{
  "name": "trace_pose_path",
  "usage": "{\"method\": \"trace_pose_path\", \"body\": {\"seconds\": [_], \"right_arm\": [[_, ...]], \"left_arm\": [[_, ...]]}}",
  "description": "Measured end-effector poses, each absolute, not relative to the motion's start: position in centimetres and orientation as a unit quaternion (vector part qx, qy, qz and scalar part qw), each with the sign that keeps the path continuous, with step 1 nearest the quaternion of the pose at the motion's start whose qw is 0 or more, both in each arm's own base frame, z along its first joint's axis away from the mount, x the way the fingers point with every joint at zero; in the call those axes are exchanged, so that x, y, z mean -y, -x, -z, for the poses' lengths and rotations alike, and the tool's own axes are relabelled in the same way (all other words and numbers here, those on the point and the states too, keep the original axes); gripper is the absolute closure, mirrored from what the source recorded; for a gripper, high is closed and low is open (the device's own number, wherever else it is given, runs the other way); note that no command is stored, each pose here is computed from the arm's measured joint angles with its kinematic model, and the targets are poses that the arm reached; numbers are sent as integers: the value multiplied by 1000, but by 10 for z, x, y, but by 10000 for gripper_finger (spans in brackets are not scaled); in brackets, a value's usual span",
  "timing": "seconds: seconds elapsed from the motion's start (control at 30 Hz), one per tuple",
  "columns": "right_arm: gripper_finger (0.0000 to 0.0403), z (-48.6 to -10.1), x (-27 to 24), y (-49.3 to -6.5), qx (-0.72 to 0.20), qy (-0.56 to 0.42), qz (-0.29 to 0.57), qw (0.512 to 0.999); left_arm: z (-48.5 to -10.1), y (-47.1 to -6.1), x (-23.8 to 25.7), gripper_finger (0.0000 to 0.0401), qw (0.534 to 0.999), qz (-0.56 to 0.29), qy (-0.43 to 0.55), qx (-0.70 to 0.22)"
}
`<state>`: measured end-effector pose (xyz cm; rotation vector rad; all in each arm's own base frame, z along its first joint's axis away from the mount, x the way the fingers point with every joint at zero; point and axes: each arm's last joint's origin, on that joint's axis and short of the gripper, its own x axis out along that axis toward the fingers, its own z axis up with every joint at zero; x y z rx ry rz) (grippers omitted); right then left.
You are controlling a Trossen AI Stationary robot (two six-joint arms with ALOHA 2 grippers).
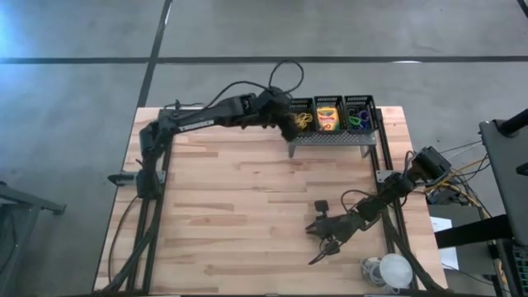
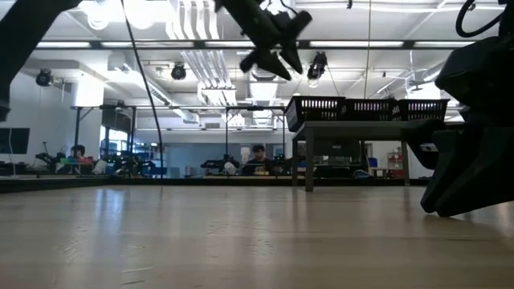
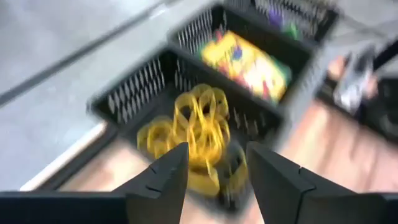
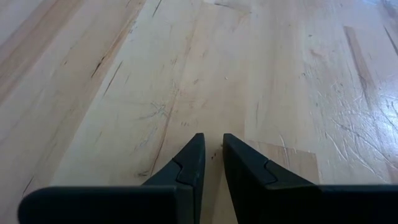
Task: Pick & Place Office Desk Supplies
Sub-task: Return to Home Position
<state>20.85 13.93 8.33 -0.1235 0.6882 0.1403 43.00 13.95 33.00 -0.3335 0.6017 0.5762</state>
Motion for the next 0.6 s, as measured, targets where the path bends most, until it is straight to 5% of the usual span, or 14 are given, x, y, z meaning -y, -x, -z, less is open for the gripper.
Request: {"method": "trace_pose_path", "body": {"seconds": [0.3, 0.6], "right_arm": [[346, -83, -142, -200, -315, 64, -84, 943], [349, -105, -122, -176, -221, 10, -101, 970]], "left_arm": [[-314, -399, -59, 263, 902, -229, 120, -346], [-242, -363, 33, 275, 959, -130, 98, -233]]}}
